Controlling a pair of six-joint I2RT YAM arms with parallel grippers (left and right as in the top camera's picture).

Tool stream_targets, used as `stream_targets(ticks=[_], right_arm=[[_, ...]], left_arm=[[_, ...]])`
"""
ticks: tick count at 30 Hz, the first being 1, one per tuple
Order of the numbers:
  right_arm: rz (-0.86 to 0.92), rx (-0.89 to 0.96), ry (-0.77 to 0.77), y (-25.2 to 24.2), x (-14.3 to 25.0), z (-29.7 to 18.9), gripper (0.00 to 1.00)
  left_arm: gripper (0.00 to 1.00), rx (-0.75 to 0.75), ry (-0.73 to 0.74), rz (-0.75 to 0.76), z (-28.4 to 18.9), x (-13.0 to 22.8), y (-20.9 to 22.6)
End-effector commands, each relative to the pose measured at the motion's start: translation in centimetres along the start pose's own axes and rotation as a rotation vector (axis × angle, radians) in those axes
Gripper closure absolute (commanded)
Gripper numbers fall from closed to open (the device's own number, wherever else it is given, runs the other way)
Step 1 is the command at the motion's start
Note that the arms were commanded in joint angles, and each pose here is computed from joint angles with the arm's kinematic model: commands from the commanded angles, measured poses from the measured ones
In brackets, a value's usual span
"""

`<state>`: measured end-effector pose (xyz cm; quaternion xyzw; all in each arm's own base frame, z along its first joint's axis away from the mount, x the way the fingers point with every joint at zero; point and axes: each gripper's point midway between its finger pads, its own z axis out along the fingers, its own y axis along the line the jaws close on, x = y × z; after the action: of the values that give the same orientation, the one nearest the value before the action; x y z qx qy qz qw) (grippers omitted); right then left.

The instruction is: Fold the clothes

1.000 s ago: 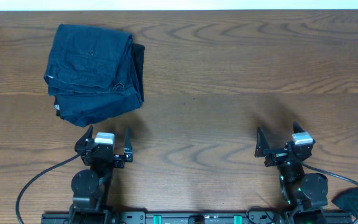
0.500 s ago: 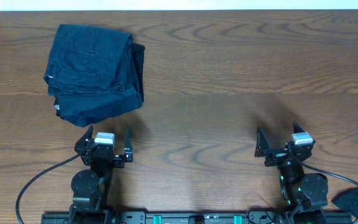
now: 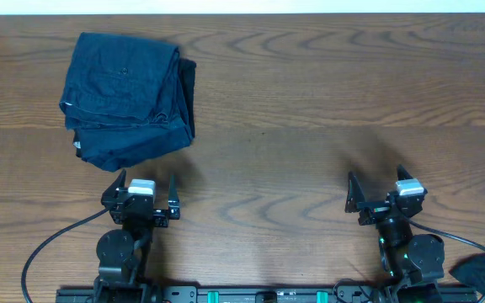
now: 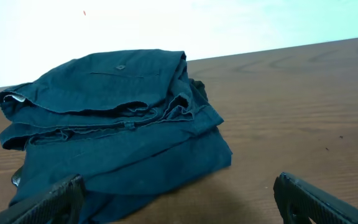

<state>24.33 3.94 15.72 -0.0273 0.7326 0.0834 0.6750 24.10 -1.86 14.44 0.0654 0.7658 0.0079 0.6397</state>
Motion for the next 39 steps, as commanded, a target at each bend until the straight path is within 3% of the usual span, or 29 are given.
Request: stream_targets(ticks=[1, 14, 18, 21, 29, 39], right_arm=[[-0.016, 0.021, 0.0, -0.4, 0.1, 0.0, 0.01], [-0.014, 0.045, -0.012, -0.9, -0.2, 0.0, 0.01], [0.081, 0.028, -0.034, -0.5, -1.1, -0.2, 0.01], [0.083, 0.024, -0.042, -0.3, -3.2, -0.9, 0.01], [0.088, 0.114, -0.109, -1.0, -14.5, -5.1, 0.01], [0.069, 0.296, 0.205, -3.0, -19.4, -2.3, 0.01]], left_arm=[[0.02, -0.007, 0.04, 0.015, 0.3, 1.6, 0.0], [0.02, -0.007, 0.04, 0.016, 0.3, 1.6, 0.0], [0.02, -0.007, 0.04, 0.016, 0.3, 1.6, 0.0], [0.02, -0.007, 0.04, 0.015, 0.3, 1.6, 0.0], [0.02, -0.007, 0.04, 0.016, 0.3, 1.6, 0.0], [0.02, -0.008, 0.04, 0.015, 0.3, 1.6, 0.0]])
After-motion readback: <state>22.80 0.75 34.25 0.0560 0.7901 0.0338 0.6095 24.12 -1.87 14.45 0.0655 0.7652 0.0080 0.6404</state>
